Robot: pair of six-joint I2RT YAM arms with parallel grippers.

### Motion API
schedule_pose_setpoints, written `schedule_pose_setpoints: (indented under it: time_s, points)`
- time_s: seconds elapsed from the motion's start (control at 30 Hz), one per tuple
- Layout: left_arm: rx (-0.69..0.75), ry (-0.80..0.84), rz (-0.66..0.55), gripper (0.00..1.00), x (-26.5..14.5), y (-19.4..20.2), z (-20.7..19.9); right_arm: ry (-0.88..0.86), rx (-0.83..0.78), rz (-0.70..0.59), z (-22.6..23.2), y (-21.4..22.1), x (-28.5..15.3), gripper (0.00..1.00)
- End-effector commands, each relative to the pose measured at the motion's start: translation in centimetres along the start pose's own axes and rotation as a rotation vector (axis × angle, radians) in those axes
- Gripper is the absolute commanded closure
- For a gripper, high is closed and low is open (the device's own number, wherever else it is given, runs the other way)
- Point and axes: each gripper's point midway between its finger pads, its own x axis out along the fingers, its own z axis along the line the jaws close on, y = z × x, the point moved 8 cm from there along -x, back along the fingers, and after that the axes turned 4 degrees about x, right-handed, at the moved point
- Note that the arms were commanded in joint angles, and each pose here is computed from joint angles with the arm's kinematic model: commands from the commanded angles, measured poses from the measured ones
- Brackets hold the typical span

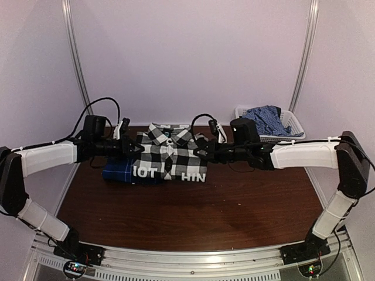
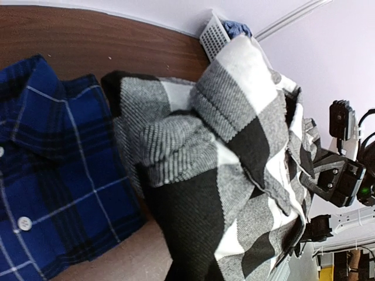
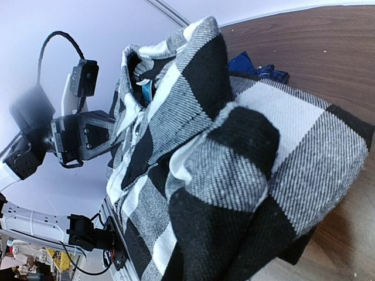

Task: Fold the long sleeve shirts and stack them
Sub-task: Place the square-folded shirt on the square-folded shirt.

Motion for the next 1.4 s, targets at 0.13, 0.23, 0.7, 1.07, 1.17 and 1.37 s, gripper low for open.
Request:
schedule_pose_setpoints:
  time_s: [0.13,0.23,0.7,1.07,1.17,1.37]
  points:
    - [-0.014,-0.253,-0.028,1.0,-4.8,-4.6,8.2,-0.083,0.019,0.018,-0.6,-3.9,9.1,1.0]
    - [-0.06,-0.305,-0.033,1.0,-6.2,-4.8,10.8,-0.122,0.045,0.024,-0.9,-4.8,12.3,1.0]
    - [-0.214,-0.492,-0.043,1.0,-8.8,-5.7,18.4,-0.202,0.143,0.062,-4.0,-2.4,21.0,1.0]
    - [-0.282,-0.504,-0.015,1.0,-7.8,-4.2,20.9,-0.184,0.166,0.054,-6.4,-2.4,22.3,1.0]
    - [-0.297,-0.485,-0.006,1.0,-7.4,-3.7,21.3,-0.173,0.171,0.051,-7.1,-2.5,22.2,1.0]
    - [-0.31,-0.495,0.0,0.85,-7.4,-3.3,21.4,-0.137,0.175,0.035,-8.7,-3.1,21.6,0.86]
